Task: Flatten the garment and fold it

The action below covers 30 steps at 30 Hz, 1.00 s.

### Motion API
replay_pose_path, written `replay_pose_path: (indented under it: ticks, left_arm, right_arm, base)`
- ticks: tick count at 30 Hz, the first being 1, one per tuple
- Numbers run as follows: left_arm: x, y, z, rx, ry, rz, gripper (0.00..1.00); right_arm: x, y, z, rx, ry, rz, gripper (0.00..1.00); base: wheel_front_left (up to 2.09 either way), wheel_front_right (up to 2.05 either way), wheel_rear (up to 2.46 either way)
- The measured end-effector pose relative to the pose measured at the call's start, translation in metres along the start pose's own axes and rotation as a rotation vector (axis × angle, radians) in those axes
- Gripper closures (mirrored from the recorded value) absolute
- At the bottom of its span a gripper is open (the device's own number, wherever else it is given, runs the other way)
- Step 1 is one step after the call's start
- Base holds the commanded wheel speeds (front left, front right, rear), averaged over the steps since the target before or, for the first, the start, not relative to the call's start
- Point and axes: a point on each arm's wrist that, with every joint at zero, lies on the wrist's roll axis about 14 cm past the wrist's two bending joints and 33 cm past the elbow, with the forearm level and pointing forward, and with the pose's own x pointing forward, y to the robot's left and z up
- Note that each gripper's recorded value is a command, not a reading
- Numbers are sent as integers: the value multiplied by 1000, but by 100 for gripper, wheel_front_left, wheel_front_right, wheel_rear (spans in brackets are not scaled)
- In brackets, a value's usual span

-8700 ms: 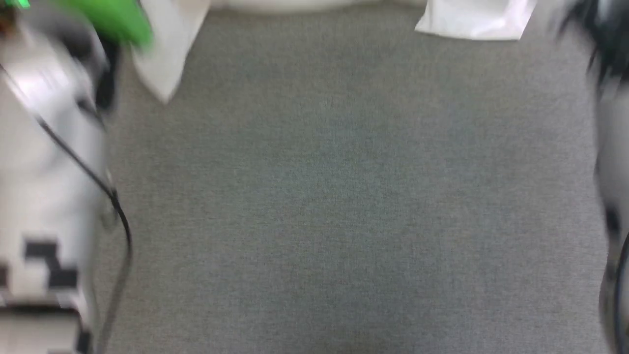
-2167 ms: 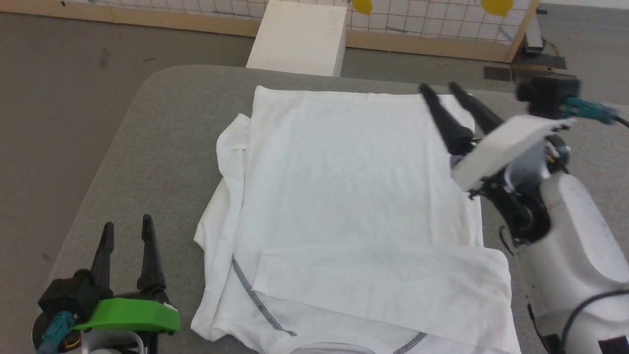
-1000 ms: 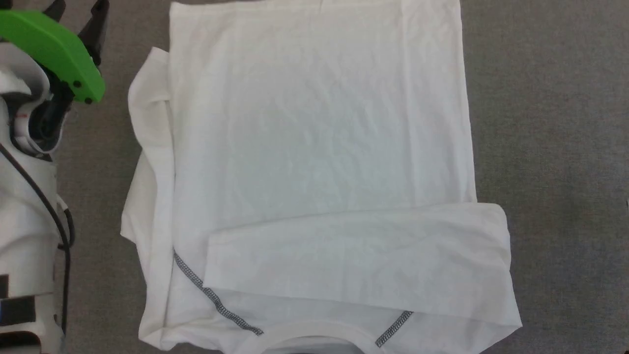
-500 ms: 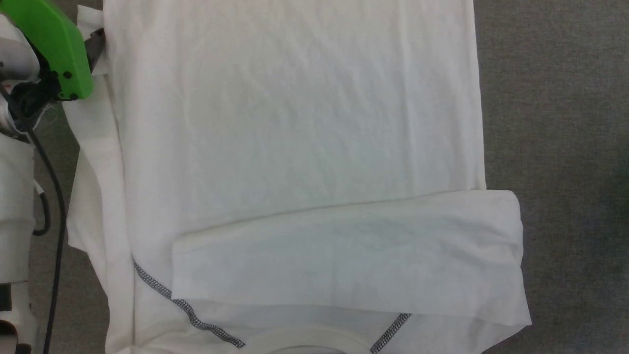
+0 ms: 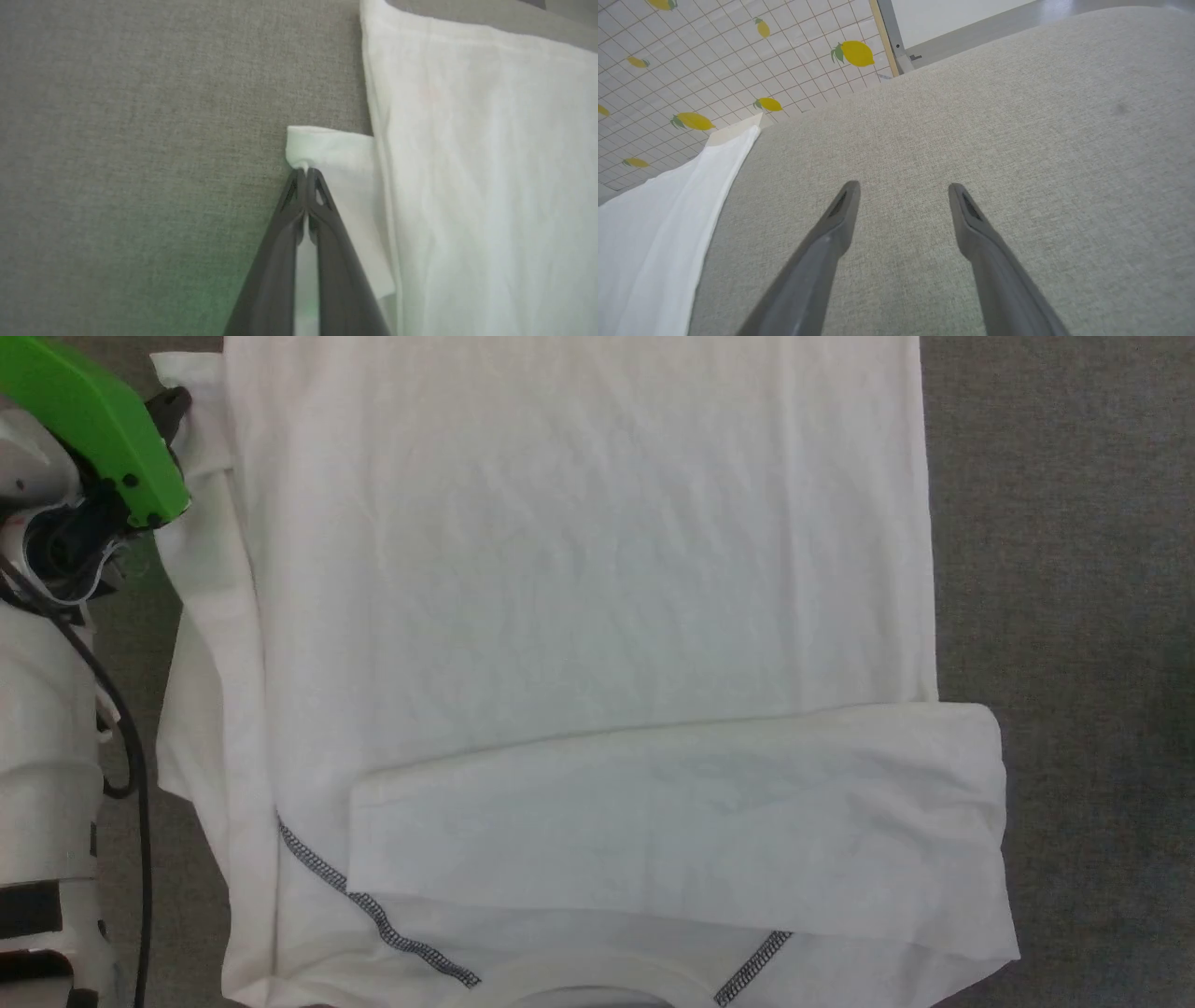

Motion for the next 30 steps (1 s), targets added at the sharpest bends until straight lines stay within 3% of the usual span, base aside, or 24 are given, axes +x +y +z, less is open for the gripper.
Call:
replay_pose_path:
  ticks: [9, 14, 23, 27, 30]
  left_arm:
    - [-63, 82, 31, -307, -317, 186, 100]
    - [-117, 133, 37, -357, -445, 306, 100]
    - [-200, 186, 18, -451, -581, 427, 100]
    - [-231, 196, 14, -464, -640, 440, 100]
    - [-252, 182, 27, -407, -708, 376, 100]
  right_arm:
    - [-10, 20, 18, 23, -29, 56, 0]
    - [-21, 28, 31, 37, -55, 78, 0]
    - [-39, 48, 47, 68, -87, 140, 0]
    - [-47, 55, 52, 82, -100, 165, 0]
    - [-54, 62, 57, 90, -112, 187, 0]
  base:
    - [0, 0, 0]
    - [0, 0, 0]
    - [0, 0, 0]
    - [0, 0, 0]
    - [0, 0, 0]
